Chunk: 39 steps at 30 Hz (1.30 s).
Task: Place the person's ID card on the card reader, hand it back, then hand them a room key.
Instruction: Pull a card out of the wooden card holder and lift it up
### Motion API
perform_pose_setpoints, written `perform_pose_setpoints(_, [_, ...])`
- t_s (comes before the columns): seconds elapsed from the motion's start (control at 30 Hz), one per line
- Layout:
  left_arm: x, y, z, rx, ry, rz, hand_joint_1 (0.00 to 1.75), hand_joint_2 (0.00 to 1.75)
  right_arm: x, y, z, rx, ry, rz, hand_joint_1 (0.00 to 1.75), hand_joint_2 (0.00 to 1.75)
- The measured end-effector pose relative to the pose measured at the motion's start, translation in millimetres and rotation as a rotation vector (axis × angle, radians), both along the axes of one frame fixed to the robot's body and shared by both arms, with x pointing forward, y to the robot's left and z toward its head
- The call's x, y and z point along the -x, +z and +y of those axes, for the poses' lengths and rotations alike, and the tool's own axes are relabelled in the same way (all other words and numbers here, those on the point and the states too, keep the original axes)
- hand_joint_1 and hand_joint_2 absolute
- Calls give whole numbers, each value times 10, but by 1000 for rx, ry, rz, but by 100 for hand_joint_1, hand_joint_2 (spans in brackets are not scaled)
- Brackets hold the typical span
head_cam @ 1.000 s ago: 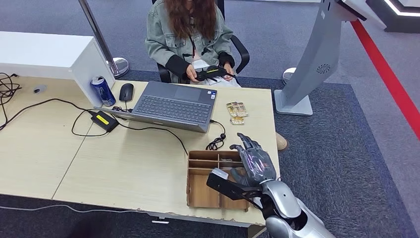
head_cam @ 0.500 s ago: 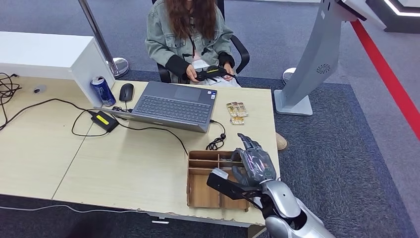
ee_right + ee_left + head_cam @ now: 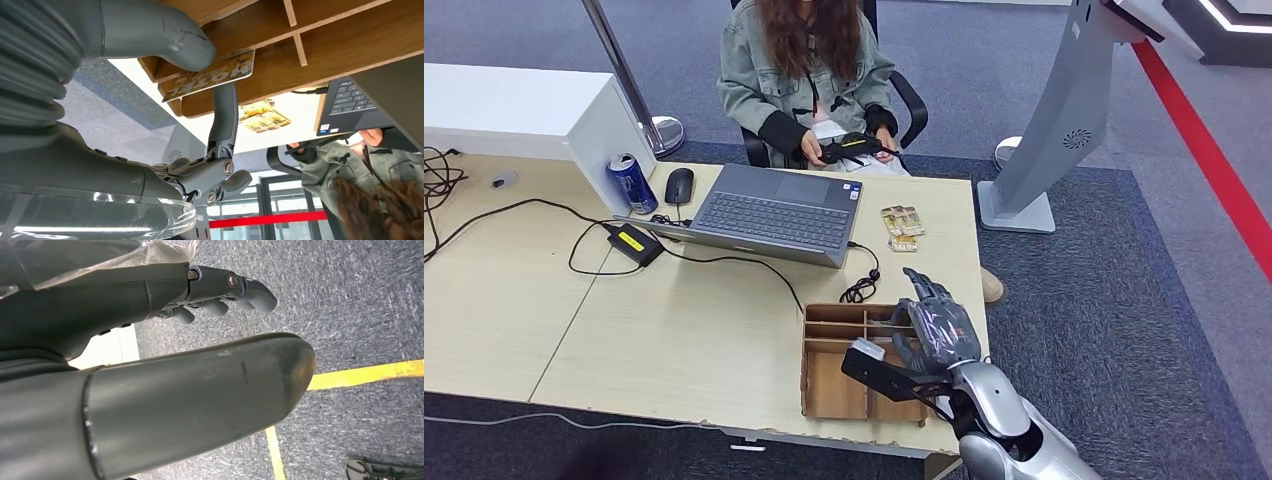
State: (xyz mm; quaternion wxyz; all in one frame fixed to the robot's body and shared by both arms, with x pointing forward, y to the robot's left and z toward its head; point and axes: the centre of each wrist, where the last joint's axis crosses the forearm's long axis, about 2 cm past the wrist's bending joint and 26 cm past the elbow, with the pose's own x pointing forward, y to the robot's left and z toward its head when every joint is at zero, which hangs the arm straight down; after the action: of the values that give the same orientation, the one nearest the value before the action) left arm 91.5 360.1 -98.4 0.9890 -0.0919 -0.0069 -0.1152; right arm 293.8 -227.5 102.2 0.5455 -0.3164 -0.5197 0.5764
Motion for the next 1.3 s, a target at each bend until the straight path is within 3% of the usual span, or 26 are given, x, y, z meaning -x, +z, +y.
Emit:
perform_pose_setpoints(0.5, [2, -2, -10, 4, 31, -3, 0, 0, -7, -43, -20, -2, 0, 13, 111, 175])
perform_pose_setpoints(0.67, [-1, -2, -15, 5, 36, -3, 0, 0, -13, -47, -11, -10, 0, 14, 158, 175])
perform_pose_setpoints(0.77, [1, -2, -17, 6, 40, -3, 0, 0, -20, -49, -10, -14, -1, 13, 173, 175])
perform_pose_setpoints(1.3, [8, -5, -29, 4, 31, -1, 0, 0, -25, -104, -9, -38, -4, -18, 175, 175])
